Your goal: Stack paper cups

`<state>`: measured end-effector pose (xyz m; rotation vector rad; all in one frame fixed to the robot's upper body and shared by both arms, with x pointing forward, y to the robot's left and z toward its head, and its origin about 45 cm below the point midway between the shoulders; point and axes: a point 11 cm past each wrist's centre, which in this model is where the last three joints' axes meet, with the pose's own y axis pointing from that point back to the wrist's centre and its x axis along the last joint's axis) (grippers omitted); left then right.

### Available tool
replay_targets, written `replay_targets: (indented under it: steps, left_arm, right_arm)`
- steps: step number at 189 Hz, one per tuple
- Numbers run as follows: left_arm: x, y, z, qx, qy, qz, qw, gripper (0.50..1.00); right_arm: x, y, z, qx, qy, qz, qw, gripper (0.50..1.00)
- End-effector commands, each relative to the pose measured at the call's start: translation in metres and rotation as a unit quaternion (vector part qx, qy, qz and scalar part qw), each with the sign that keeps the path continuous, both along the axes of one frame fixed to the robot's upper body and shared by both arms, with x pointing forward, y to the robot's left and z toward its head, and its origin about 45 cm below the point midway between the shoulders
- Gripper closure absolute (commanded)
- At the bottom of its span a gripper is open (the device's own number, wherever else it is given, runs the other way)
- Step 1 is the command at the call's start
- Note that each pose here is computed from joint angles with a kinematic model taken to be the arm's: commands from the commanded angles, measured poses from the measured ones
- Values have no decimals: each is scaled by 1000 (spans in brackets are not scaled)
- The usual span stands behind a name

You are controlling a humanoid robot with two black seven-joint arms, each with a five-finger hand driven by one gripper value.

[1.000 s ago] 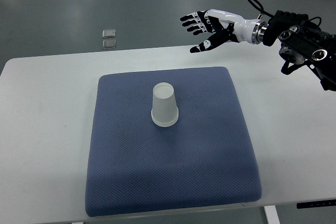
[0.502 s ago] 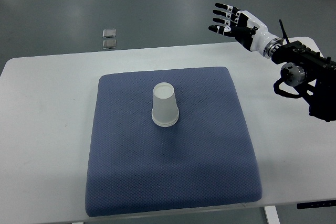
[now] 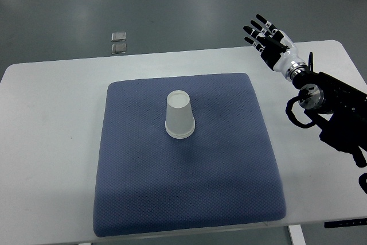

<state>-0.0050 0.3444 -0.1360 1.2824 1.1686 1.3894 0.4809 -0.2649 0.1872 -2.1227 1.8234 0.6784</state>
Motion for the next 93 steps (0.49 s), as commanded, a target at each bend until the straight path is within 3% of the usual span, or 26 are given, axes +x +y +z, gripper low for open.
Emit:
replay_targets:
  steps: [1,93]
  left_arm:
    - [0,0,0,0,0,0,1000,500]
    - [0,0,0,0,0,0,1000,500]
  right_arm:
    - [-4,-1,-9,0,9,-4,1000,589]
    - [-8,-11,-12,-1,3,-17,1000,589]
